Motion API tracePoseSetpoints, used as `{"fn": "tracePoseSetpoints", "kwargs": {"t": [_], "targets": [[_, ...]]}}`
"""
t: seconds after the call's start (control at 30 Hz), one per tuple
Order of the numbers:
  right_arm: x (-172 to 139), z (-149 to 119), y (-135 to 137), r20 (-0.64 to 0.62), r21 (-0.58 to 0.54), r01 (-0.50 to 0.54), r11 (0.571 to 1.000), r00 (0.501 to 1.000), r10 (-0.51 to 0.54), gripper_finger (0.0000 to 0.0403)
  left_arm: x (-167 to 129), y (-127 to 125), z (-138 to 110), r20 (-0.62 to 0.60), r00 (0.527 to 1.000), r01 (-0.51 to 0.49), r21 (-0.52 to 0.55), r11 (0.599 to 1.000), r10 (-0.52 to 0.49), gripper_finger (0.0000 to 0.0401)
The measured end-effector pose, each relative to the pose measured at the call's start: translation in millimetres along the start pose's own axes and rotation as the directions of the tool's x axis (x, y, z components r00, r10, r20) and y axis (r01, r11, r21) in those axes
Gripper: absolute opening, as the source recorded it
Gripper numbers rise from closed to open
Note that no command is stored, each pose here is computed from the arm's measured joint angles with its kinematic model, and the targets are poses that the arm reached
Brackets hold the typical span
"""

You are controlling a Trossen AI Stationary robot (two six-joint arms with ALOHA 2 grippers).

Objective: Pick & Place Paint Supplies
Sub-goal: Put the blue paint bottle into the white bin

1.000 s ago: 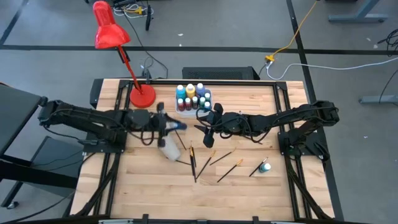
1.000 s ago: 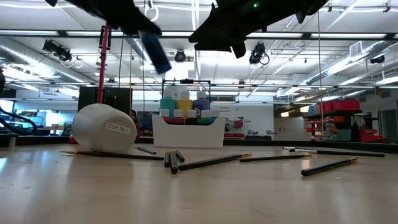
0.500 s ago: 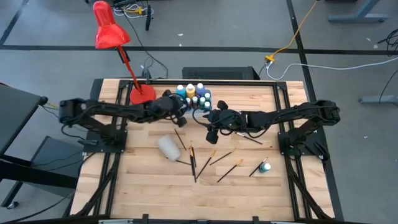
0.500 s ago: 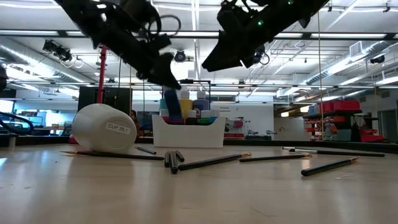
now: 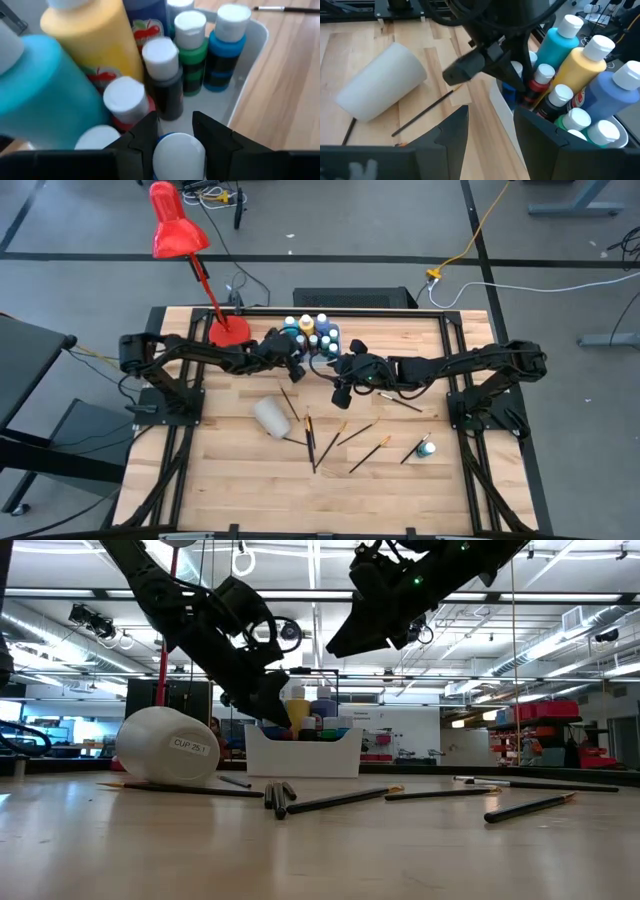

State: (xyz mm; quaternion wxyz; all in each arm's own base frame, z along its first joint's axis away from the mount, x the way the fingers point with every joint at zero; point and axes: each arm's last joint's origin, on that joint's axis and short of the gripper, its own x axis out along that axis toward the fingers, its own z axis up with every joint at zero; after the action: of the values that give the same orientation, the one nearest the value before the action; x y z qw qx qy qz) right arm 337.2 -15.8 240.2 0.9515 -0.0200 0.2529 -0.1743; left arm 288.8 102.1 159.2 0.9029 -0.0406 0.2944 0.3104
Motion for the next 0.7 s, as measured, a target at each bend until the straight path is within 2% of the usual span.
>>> {"fn": "tracePoseSetpoints", "kwargs": {"t": [0.13, 0.47, 0.7], "targets": [[0.0, 0.0, 0.0, 0.000, 0.000, 0.000, 1.000, 1.000, 0.000, 0.0165, 0.4, 0.2, -0.3, -0.003, 1.000, 0.003, 0.028, 1.000, -0.003, 0.0128], [-0.1, -0.4, 0.5, -0.004, -0.006, -0.010, 1.000, 1.000, 0.010, 0.0168, 0.4, 0.0, 1.0, 0.023, 1.000, 0.005, 0.068, 0.998, -0.006, 0.0181], [-0.1, -2.4, 0.4, -0.024, -0.027, -0.010, 1.000, 1.000, 0.009, 0.0187, 0.2, -0.3, 1.3, 0.026, 1.000, 0.004, 0.066, 0.998, -0.006, 0.0180]]}}
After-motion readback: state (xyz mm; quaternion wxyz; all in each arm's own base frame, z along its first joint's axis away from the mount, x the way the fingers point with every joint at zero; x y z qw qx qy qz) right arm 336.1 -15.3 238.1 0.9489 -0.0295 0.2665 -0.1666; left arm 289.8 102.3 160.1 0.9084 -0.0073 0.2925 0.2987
